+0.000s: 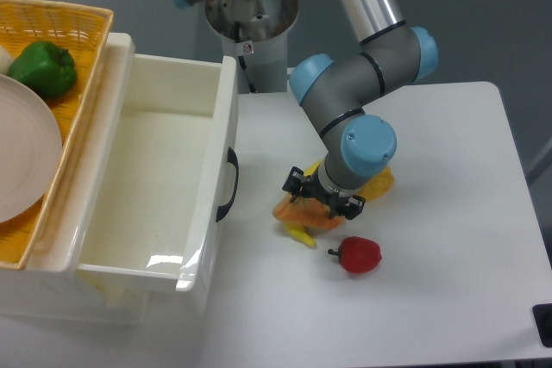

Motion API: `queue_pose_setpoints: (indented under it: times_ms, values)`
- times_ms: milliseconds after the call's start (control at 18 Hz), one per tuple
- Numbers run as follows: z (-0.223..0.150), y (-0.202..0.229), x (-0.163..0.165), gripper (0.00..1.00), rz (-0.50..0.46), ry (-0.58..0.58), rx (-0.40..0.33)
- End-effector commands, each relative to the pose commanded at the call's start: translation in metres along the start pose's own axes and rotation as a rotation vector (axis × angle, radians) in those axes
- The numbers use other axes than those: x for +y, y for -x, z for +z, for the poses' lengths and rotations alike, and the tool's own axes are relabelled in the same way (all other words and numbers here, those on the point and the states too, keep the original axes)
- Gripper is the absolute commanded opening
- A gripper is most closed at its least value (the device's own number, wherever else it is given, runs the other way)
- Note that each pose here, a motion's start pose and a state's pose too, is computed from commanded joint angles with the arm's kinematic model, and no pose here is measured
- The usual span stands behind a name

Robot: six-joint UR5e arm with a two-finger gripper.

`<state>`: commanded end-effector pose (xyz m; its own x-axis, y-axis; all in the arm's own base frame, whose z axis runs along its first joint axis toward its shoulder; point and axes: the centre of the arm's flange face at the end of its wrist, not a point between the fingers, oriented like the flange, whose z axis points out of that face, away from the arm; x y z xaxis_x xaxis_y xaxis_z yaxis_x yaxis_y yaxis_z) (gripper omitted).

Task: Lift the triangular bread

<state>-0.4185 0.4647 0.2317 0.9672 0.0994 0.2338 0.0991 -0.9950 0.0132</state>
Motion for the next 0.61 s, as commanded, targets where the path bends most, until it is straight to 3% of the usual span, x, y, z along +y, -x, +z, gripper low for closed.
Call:
queue_pose_setpoints:
  times_ms: [278,444,611]
  values:
    - [-0.0043,0.0035,-0.0035,0.48,-0.032,-0.006,-0.009]
    - [-0.0049,0.0035,-0.0038,0.29,-0.034,-0.007,-0.008]
    - [-0.0033,0.0036,-0.0036,0.18,-0.034,-0.005,-0.006]
